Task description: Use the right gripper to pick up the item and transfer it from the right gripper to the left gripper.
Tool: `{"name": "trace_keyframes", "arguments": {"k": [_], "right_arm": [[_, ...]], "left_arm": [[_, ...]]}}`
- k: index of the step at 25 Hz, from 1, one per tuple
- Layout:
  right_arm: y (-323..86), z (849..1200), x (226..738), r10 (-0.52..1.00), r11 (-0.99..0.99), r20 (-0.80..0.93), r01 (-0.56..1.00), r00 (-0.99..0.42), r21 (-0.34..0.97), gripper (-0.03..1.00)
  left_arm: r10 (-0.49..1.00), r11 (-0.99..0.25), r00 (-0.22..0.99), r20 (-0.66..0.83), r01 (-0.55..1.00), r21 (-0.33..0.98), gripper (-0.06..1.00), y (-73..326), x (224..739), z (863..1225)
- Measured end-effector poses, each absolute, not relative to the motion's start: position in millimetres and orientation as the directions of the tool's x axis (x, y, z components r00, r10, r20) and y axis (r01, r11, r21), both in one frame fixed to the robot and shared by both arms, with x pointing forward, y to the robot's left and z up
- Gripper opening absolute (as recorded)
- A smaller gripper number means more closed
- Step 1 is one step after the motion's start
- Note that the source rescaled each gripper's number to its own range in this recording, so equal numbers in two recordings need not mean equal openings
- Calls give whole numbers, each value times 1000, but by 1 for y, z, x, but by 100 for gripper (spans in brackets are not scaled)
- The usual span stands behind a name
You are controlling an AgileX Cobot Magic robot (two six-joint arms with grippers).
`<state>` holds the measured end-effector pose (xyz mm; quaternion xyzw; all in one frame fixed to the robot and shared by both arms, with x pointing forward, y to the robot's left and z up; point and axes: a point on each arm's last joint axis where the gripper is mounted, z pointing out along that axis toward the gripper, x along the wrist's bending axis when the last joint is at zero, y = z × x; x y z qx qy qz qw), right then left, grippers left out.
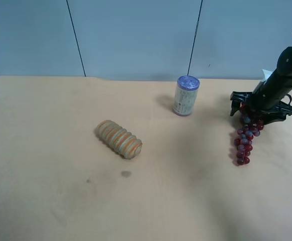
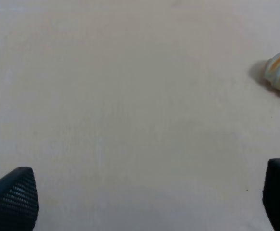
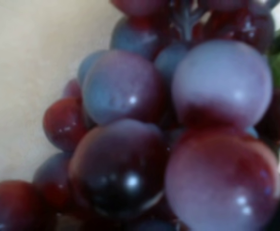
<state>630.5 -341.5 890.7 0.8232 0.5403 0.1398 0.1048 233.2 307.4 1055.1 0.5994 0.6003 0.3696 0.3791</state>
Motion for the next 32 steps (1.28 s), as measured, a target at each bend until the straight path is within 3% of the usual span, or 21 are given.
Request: {"name": "trace_keyframes", "arguments": {"k": [6, 12, 25, 30, 32], "right_arm": [[-342, 891, 631, 919, -394, 117, 860, 377, 325, 71], [-341, 891, 631, 921, -390, 115, 860, 373, 328, 18], [-341, 905, 631, 922, -386, 122, 850, 367, 359, 12], [-341, 924, 629, 935, -353, 119, 847, 334, 397, 9], [-341, 937, 627, 948, -315, 107, 852, 298, 418, 3]], "left_arm": [[1000, 8, 6, -11, 439, 898, 100, 307, 233, 1055], [1000, 8, 6, -11, 439, 898, 100, 307, 233, 1055], [1000, 8, 6, -11, 439, 898, 100, 307, 233, 1055], [1000, 8, 6, -11, 439, 898, 100, 307, 233, 1055], [1000, 8, 6, -11, 439, 898, 100, 307, 233, 1055]]}}
